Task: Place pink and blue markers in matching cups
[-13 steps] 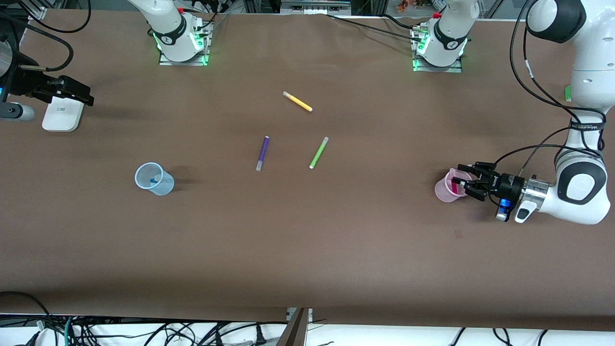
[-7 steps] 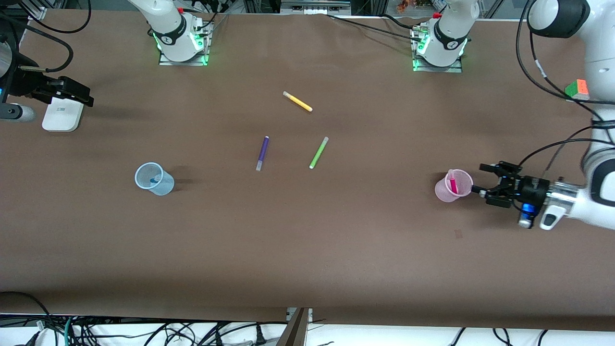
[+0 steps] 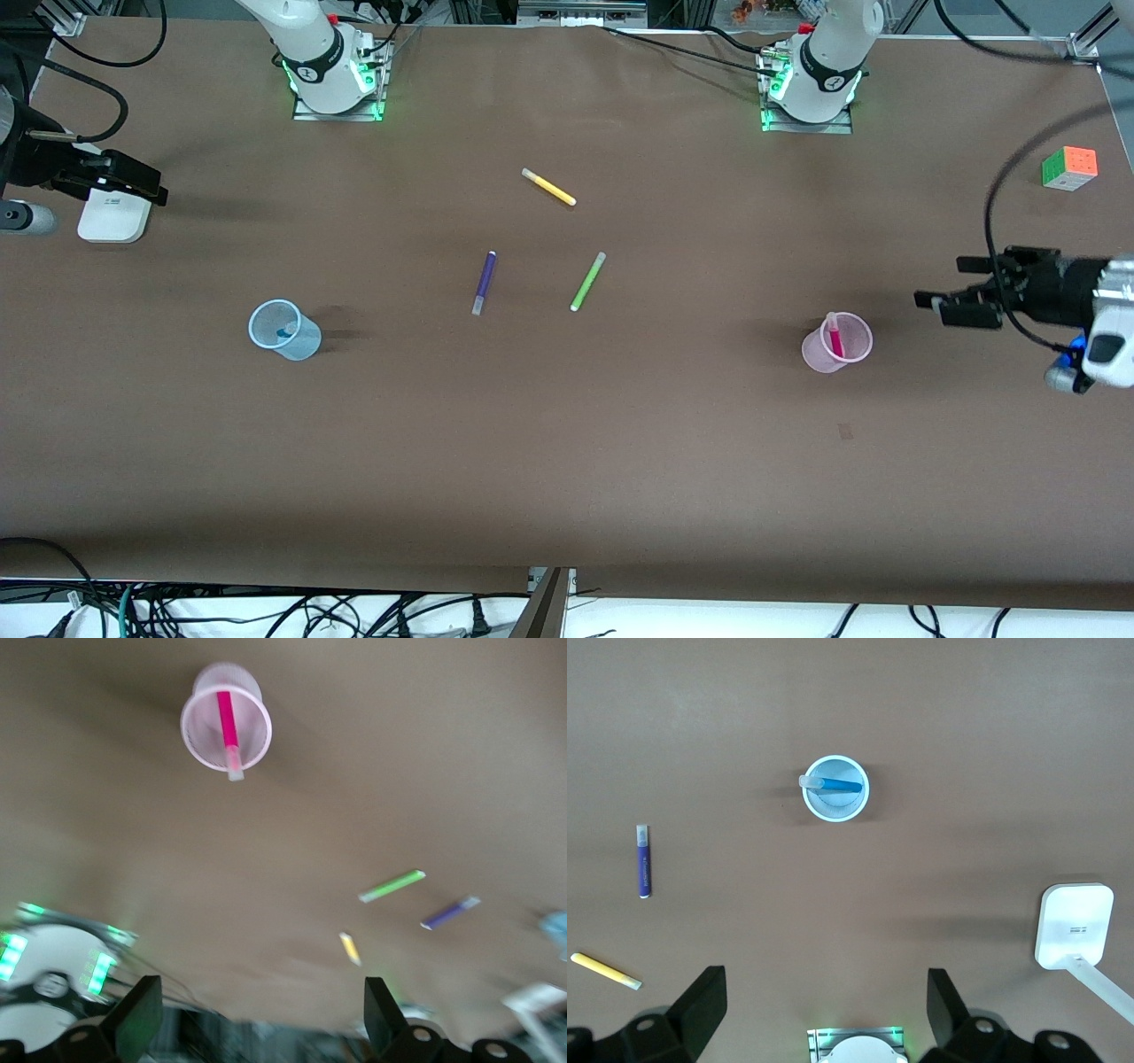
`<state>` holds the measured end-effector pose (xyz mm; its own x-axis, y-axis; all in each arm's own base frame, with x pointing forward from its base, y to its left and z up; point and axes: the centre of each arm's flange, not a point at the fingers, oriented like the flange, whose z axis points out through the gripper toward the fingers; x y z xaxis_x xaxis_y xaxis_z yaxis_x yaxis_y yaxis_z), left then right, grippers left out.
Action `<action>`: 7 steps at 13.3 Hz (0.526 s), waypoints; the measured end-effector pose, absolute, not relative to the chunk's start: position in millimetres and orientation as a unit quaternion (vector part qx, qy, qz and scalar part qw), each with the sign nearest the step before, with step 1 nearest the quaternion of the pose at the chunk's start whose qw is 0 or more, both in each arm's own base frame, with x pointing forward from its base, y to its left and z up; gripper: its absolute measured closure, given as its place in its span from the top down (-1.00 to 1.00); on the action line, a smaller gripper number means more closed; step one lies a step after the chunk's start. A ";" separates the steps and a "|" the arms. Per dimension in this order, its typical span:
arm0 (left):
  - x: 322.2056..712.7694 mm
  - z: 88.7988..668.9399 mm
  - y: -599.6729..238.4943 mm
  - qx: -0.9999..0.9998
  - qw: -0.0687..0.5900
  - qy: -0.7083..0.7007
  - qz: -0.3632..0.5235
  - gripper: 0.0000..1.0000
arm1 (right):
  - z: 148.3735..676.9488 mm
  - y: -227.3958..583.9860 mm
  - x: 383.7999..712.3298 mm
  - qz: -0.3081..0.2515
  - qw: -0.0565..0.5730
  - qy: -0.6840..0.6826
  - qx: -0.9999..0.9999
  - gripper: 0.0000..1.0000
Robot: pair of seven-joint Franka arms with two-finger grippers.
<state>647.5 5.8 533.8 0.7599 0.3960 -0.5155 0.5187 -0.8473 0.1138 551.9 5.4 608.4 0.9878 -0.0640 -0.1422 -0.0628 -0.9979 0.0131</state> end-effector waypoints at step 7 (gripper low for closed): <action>599.3 580.3 -78.0 0.991 0.027 0.054 -0.120 1.00 | 608.9 4.0 552.1 -0.071 0.008 -0.032 0.997 1.00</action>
<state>599.3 -78.0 580.3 0.9656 0.1002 -0.2399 0.1130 -0.9928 0.0401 552.1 4.0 608.9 0.9879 -0.0657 -0.1404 -0.0635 -0.9978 0.0203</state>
